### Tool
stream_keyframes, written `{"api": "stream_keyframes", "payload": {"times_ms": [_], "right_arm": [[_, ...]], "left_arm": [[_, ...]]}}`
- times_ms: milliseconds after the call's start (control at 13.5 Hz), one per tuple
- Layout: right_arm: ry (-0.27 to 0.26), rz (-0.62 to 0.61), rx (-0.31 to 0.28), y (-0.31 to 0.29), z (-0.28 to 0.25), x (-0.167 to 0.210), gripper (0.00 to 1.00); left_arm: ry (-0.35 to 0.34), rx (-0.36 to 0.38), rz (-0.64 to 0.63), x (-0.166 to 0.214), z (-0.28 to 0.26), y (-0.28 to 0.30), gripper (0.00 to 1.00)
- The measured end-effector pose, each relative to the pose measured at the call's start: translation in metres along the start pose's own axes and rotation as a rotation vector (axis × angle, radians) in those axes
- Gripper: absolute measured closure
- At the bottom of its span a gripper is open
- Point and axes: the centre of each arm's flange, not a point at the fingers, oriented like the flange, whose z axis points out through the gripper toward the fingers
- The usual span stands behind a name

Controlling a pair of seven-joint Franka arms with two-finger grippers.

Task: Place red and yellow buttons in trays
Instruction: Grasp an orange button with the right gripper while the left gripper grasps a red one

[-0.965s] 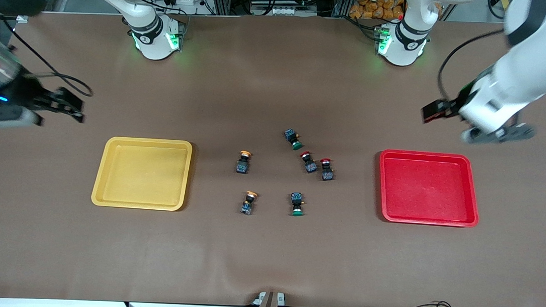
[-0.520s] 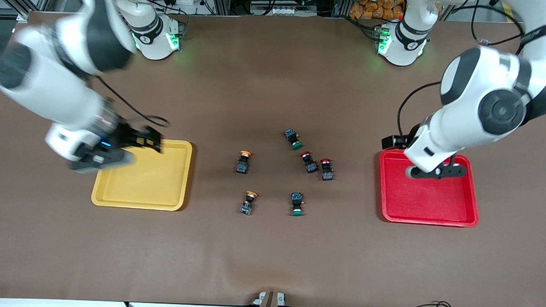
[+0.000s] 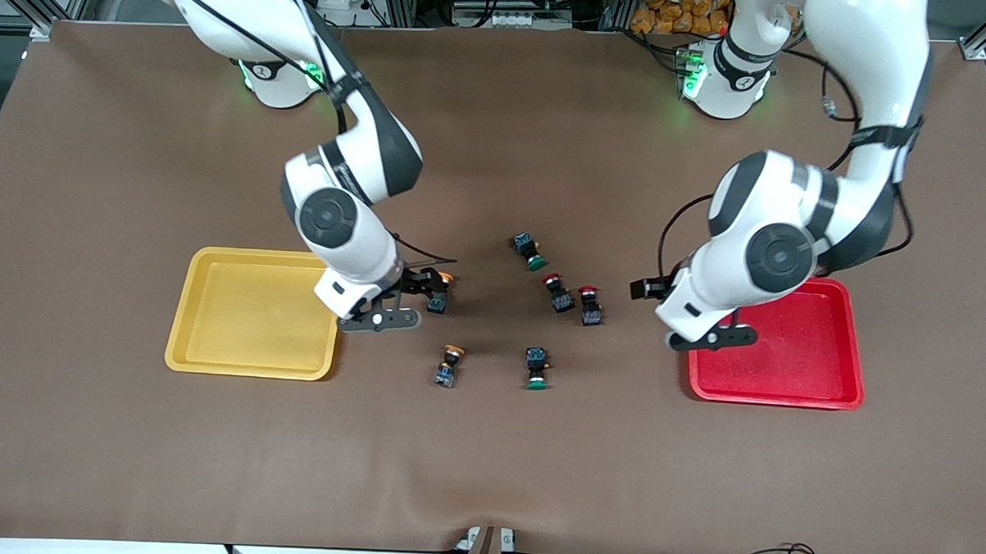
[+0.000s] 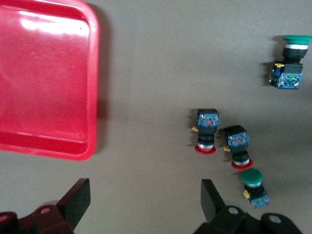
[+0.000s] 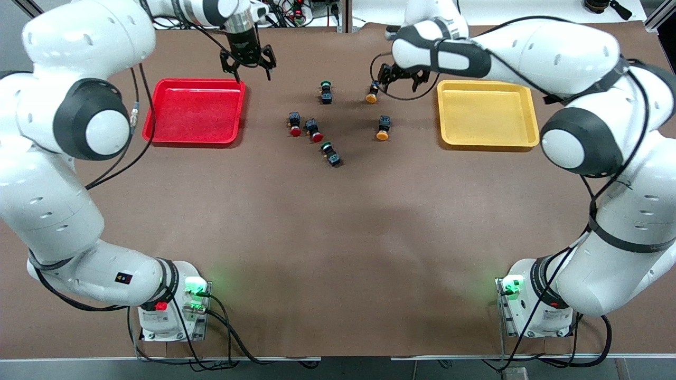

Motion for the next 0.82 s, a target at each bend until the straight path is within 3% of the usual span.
{"api": "stream_keyframes", "payload": {"times_ms": [520, 816], "right_arm": [[0.026, 0.055, -0.003, -0.025, 0.104, -0.010, 0.00], [0.018, 0.063, -0.010, -0.058, 0.115, -0.033, 0.00]], "left_arm": [[0.048, -0.033, 0.003, 0.013, 0.081, 0.041, 0.00], [0.067, -0.048, -0.018, 0.015, 0.122, 0.057, 0.00]]}}
